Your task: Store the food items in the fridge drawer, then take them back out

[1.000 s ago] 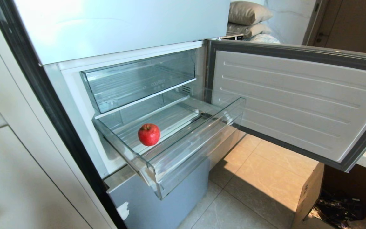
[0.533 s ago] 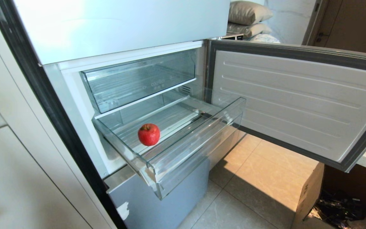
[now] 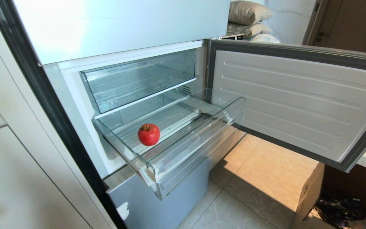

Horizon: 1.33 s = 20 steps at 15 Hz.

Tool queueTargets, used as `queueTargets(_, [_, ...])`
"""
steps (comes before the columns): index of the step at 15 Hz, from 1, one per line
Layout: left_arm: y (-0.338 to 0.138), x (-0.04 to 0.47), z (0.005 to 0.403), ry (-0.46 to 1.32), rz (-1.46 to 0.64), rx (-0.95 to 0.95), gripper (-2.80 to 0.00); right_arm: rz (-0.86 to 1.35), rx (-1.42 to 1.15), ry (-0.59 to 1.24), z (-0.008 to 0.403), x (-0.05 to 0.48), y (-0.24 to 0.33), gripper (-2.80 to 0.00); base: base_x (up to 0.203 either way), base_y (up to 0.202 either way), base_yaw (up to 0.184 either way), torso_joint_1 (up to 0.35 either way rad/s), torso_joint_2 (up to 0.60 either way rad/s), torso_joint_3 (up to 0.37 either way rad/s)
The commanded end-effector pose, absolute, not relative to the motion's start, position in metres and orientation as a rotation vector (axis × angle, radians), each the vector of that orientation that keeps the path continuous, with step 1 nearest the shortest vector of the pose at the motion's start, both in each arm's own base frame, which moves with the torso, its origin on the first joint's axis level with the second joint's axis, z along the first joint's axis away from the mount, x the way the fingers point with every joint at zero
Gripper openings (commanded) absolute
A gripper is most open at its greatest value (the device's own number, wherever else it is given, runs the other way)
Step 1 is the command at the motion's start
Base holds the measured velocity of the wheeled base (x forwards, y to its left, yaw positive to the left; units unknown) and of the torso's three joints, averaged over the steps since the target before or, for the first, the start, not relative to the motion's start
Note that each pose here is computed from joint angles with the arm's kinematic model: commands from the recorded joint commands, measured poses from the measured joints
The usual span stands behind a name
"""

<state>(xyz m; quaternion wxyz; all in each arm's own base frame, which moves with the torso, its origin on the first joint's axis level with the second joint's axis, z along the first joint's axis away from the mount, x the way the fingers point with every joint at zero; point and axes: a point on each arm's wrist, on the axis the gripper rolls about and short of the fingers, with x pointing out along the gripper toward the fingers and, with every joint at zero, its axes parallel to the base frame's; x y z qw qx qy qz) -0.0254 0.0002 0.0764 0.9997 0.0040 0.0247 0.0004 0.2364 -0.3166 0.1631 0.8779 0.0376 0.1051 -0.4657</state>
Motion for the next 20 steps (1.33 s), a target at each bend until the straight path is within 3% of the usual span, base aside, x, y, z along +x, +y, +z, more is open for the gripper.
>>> queueTargets(1, [0.0,-0.025,0.077,0.051,0.001,0.008,-2.8,-0.984,0.077,0.22,0.149,0.243,-0.334,0.0,0.0,0.0,0.0,0.0,0.0,0.0])
queueTargets(8, [0.0,-0.025,0.077,0.051,0.001,0.008,-2.8,-0.961,0.014,0.074,0.131,0.268,-0.365,0.0,0.0,0.0,0.0,0.0,0.0,0.0])
queueTargets(20, [0.0,-0.025,0.077,0.051,0.001,0.008,-2.8,-0.961,0.031,0.117,0.093,0.281,-0.383,0.0,0.0,0.0,0.0,0.0,0.0,0.0])
